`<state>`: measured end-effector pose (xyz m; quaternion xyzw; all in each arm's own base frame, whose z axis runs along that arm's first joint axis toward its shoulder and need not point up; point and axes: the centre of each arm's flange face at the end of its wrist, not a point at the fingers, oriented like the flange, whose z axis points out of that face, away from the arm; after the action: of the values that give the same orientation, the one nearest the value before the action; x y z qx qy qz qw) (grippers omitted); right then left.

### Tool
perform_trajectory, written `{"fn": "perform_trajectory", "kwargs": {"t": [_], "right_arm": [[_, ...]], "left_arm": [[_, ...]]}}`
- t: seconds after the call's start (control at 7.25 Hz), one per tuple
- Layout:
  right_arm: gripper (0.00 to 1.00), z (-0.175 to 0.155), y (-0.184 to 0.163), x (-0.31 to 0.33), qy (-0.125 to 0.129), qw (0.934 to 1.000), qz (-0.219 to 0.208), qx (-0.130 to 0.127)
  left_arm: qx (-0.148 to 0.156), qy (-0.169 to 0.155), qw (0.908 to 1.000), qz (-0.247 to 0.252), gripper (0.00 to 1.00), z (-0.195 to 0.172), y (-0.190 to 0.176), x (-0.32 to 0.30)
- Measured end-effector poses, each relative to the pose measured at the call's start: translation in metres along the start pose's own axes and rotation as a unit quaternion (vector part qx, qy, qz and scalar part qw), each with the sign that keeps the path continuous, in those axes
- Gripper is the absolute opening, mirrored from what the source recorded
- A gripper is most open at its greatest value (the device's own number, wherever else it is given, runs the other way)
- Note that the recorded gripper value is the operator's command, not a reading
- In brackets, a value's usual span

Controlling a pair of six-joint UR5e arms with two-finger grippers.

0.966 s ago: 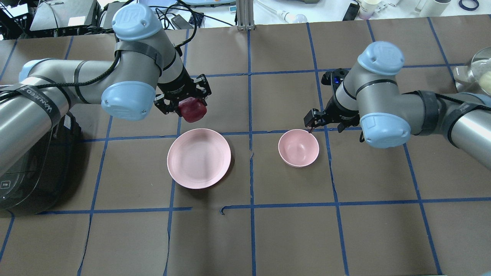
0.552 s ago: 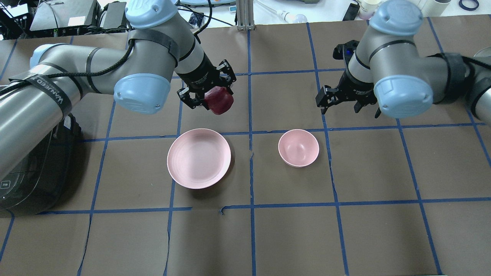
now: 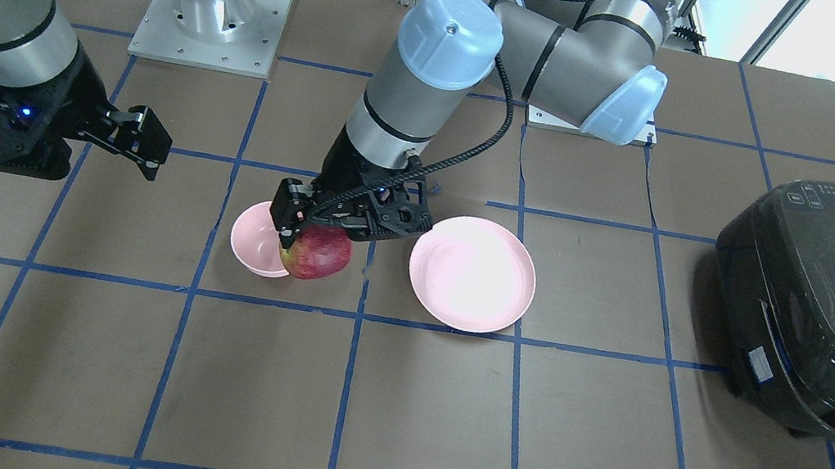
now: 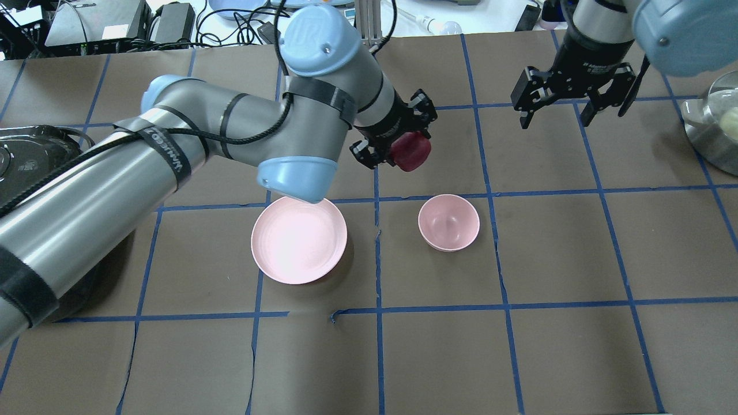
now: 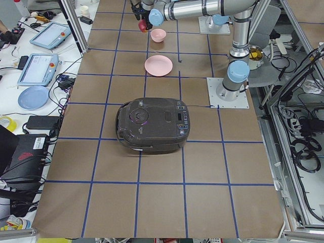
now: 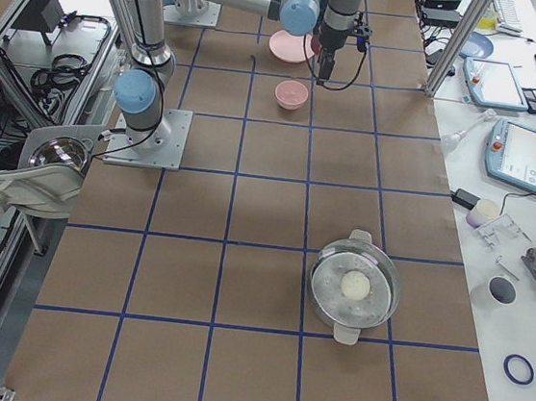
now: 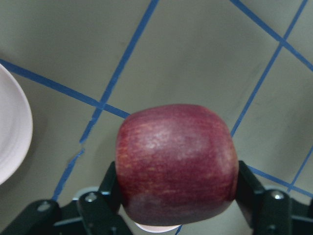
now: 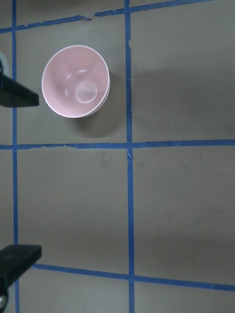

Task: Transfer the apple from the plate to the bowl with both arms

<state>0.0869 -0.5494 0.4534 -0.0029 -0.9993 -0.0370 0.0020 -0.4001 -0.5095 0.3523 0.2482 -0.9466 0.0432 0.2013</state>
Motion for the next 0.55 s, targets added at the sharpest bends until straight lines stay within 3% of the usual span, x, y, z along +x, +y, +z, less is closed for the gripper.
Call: {"fn": "perform_trajectory", "kwargs": {"t": [0.28, 0.55], "right_arm": [[1.00, -0.020, 0.005, 0.007, 0.008, 1.0000, 0.003, 0.003], [1.00, -0.022, 0.007, 0.014, 0.009, 0.9999, 0.005, 0.000]], "left_arm": [[-0.008, 0.005, 0.9999, 0.004, 0.00, 0.035, 0.034, 0.014], [-0.011, -0.011, 0.9997, 0.021, 0.00, 0.064, 0.055, 0.015]]}}
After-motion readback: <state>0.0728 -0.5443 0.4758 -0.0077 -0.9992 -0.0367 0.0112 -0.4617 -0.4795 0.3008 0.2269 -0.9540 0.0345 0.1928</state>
